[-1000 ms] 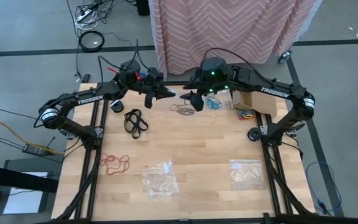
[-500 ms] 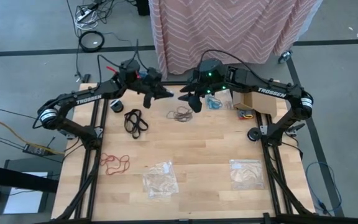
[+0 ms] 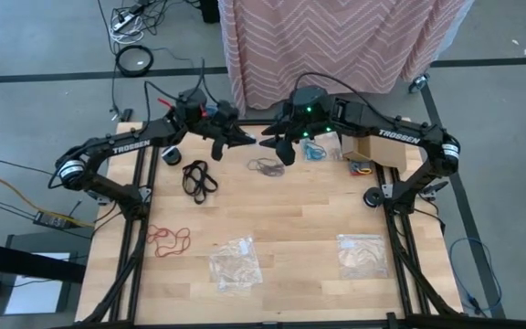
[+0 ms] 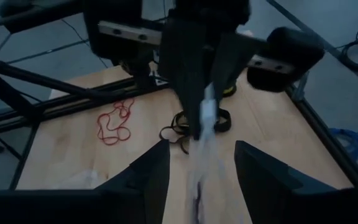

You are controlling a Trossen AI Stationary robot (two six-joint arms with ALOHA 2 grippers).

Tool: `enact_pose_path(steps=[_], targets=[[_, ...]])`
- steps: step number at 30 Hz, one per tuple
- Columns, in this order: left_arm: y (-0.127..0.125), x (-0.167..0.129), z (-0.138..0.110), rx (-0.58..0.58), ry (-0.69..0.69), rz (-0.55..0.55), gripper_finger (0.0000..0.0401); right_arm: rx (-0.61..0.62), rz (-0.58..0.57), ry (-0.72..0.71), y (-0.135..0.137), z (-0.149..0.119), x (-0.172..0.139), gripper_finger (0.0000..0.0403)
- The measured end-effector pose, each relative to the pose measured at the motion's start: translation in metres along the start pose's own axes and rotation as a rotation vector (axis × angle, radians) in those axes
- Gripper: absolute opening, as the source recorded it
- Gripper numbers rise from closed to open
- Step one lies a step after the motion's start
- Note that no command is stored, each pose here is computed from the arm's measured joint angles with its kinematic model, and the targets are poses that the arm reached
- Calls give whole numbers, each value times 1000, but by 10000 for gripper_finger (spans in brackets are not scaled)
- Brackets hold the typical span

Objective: Sort rubber bands
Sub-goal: Close the bottom center transparent zip bag

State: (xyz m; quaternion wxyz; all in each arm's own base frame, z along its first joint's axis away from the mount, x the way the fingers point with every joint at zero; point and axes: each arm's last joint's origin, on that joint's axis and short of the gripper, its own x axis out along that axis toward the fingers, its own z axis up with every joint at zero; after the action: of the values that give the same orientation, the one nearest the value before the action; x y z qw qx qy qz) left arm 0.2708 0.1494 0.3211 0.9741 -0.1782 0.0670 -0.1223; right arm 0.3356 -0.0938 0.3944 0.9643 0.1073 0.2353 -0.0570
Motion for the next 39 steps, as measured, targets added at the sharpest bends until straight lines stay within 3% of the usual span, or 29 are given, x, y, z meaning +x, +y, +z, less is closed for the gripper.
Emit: enact_pose_path(steps=[12, 19, 26, 39], targets=[[-2, 0, 5, 4, -39, -18, 0, -6, -23, -1, -2, 0, 1, 169], [-2, 0, 5, 4, -36, -26, 0, -26, -21, -74, -3, 7, 1, 166], [-2, 0, 5, 4, -35, -27, 0, -24, -17, -84, -7, 8, 0, 148], [-2, 0, 5, 2, -34, -25, 0, -32, 49, 5, -7, 0, 0, 122]])
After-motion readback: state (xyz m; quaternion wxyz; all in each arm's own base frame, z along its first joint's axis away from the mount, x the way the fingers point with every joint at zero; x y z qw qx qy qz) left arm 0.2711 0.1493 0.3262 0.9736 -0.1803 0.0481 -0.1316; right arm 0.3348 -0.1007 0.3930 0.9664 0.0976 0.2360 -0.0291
